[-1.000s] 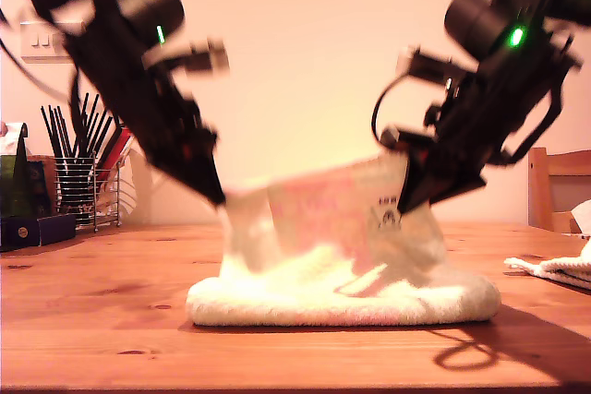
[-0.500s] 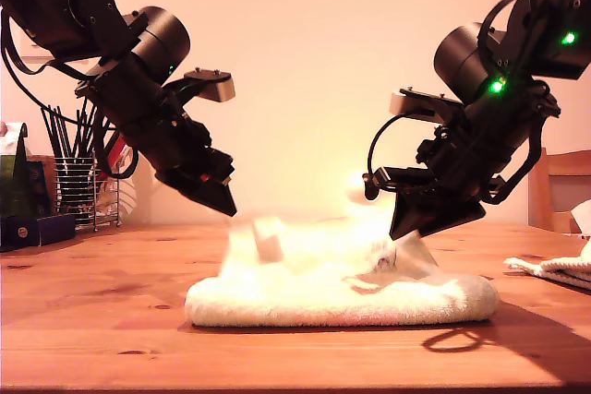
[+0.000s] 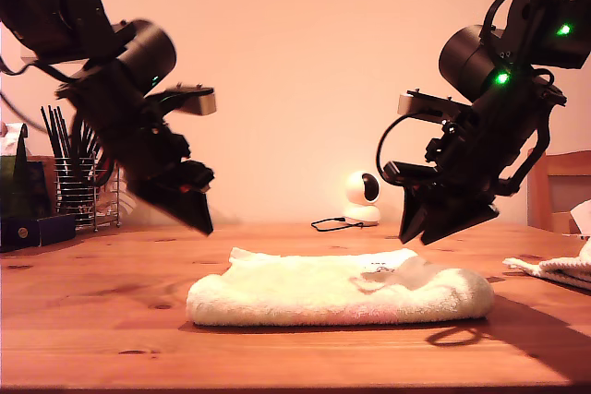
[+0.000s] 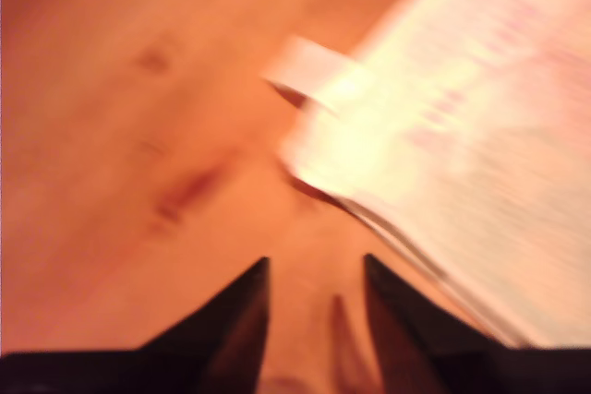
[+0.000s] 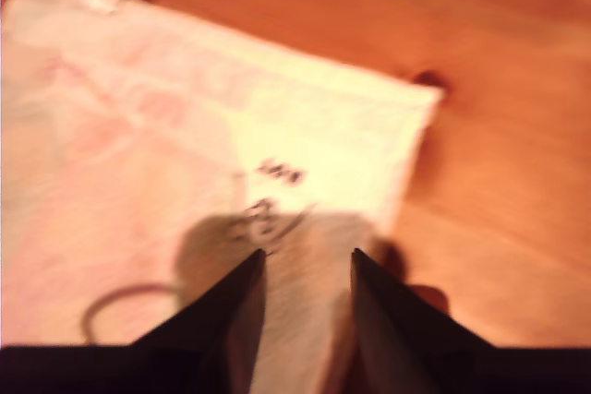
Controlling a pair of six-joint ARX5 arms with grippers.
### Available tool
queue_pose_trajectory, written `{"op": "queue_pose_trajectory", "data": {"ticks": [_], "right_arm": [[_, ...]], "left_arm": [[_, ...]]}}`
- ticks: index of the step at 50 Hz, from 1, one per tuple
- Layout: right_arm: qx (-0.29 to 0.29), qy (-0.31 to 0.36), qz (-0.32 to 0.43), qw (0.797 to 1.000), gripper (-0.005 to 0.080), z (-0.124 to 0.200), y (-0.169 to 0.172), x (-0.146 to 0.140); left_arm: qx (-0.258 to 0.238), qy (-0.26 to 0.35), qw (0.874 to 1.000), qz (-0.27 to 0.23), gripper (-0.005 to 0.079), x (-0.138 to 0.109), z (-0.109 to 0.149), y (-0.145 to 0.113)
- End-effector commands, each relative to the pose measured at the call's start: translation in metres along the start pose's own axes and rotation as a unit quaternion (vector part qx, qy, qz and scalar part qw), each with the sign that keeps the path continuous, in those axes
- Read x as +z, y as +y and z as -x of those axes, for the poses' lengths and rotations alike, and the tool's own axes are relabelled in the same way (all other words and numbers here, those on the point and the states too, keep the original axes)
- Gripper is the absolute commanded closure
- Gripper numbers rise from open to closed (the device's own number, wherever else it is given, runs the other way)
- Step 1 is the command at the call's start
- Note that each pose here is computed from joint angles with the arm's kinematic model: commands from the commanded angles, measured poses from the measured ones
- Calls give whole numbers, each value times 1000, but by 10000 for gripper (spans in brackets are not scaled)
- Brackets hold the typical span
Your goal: Fold the tea towel in front of you. After folding it, place it to the right side.
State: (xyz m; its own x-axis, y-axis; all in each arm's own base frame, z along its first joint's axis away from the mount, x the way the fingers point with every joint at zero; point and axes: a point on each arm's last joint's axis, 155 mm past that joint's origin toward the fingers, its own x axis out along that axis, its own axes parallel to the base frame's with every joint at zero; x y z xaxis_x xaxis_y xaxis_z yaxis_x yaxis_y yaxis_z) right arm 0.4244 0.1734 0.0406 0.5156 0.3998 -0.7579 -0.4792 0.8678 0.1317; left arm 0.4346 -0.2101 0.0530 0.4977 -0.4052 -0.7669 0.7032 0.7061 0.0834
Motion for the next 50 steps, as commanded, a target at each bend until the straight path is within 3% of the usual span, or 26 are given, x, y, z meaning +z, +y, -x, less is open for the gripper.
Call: {"op": "queue_pose_trajectory", "data": {"ticks": [1,16,24,33,43,50], "right_arm": [[10,4,-2,1000,758,-2,2,-2],[-28,-78,17,996,765,26,-6,43],[-53,-130,26,990,765,56,-8,58],[-58,-158,37,985,765,76,-2,38],[-33,-176,60,982,765,96,17,11],[-23,-146,127,981,765,104,30,-15]], "left_arm": [[-17,-4,1000,17,757,1,5,-10],[-14,-75,995,68,763,38,24,-3],[-25,-93,993,74,763,40,29,-8],[-24,-134,988,77,763,34,46,-17],[-32,-154,985,69,762,-2,71,-42],[-53,-160,984,52,763,-24,87,-65]]}}
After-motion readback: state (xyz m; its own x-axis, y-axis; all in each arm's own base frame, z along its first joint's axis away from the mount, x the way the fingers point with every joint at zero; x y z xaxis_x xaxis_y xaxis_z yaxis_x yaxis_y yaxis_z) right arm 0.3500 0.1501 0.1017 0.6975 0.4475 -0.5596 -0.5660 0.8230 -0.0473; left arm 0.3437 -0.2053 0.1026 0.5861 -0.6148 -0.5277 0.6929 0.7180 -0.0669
